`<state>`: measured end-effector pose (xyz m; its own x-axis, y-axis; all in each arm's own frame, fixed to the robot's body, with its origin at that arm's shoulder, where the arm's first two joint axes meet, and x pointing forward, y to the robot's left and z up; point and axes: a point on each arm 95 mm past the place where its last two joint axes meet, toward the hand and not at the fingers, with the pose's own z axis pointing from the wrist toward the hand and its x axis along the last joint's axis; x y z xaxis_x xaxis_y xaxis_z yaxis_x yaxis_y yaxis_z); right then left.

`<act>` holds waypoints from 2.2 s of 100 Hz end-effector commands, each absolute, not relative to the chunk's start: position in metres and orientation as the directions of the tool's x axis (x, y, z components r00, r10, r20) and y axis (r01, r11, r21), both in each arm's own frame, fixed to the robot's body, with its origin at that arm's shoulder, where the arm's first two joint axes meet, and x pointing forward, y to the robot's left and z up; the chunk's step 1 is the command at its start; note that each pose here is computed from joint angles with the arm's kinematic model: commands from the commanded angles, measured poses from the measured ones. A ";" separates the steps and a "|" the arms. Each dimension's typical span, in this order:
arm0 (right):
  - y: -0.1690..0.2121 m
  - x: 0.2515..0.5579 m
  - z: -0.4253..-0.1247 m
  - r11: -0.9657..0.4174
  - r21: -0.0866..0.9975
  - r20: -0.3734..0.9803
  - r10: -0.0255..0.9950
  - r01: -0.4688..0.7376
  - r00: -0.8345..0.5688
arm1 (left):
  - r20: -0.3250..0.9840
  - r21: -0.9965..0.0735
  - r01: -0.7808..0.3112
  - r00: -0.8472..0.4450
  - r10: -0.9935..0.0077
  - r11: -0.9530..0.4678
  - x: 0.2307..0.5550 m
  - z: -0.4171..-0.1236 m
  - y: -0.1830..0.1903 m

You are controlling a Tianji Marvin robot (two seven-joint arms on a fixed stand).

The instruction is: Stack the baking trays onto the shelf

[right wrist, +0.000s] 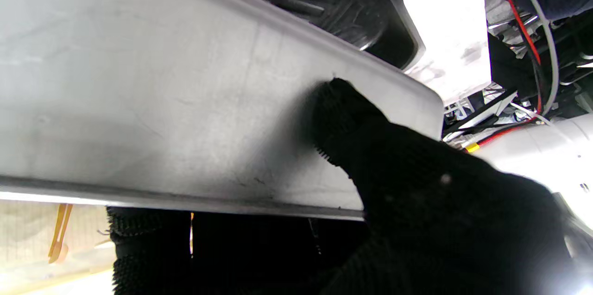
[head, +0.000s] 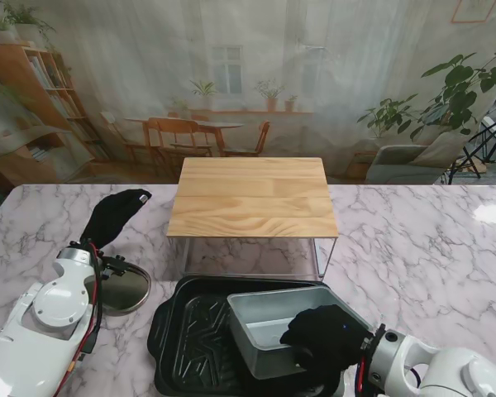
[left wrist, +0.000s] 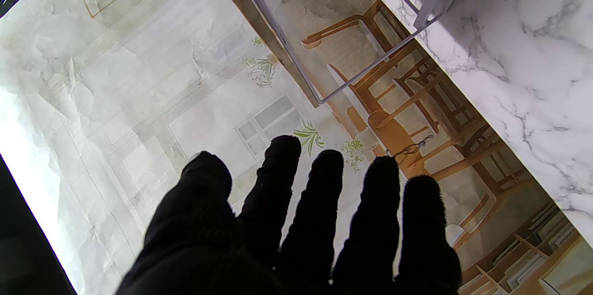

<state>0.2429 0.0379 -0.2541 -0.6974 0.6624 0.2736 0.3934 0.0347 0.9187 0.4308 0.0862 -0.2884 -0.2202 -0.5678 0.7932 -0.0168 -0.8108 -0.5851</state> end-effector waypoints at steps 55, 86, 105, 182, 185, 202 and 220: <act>0.065 0.266 -0.290 0.067 0.853 0.312 0.730 0.518 -0.608 | 0.797 -0.587 -0.051 -0.212 -0.566 -0.808 0.432 -0.291 0.079; 0.077 0.272 -0.306 0.121 0.800 0.310 0.755 0.587 -0.578 | 0.797 -0.587 -0.049 -0.213 -0.566 -0.808 0.432 -0.291 0.078; 0.081 0.277 -0.315 0.145 0.768 0.310 0.769 0.624 -0.560 | 0.796 -0.587 -0.048 -0.213 -0.566 -0.808 0.432 -0.291 0.078; 0.082 0.288 -0.340 0.107 0.680 0.343 0.828 0.725 -0.443 | 0.794 -0.590 -0.045 -0.215 -0.569 -0.806 0.432 -0.290 0.079; 0.081 0.287 -0.338 0.097 0.686 0.349 0.826 0.721 -0.443 | 0.794 -0.590 -0.044 -0.216 -0.569 -0.806 0.432 -0.290 0.079; 0.078 0.285 -0.320 0.051 0.729 0.376 0.804 0.683 -0.461 | 0.794 -0.589 -0.042 -0.217 -0.568 -0.807 0.431 -0.290 0.080; 0.072 0.284 -0.301 0.006 0.782 0.383 0.785 0.624 -0.487 | 0.794 -0.588 -0.040 -0.218 -0.568 -0.808 0.431 -0.289 0.080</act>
<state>0.2863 0.0712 -0.3083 -0.4844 0.7892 0.3775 0.6405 0.0260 0.7676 0.4314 0.0825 -0.2896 -0.2138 -0.5702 0.7932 -0.0289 -0.8080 -0.5885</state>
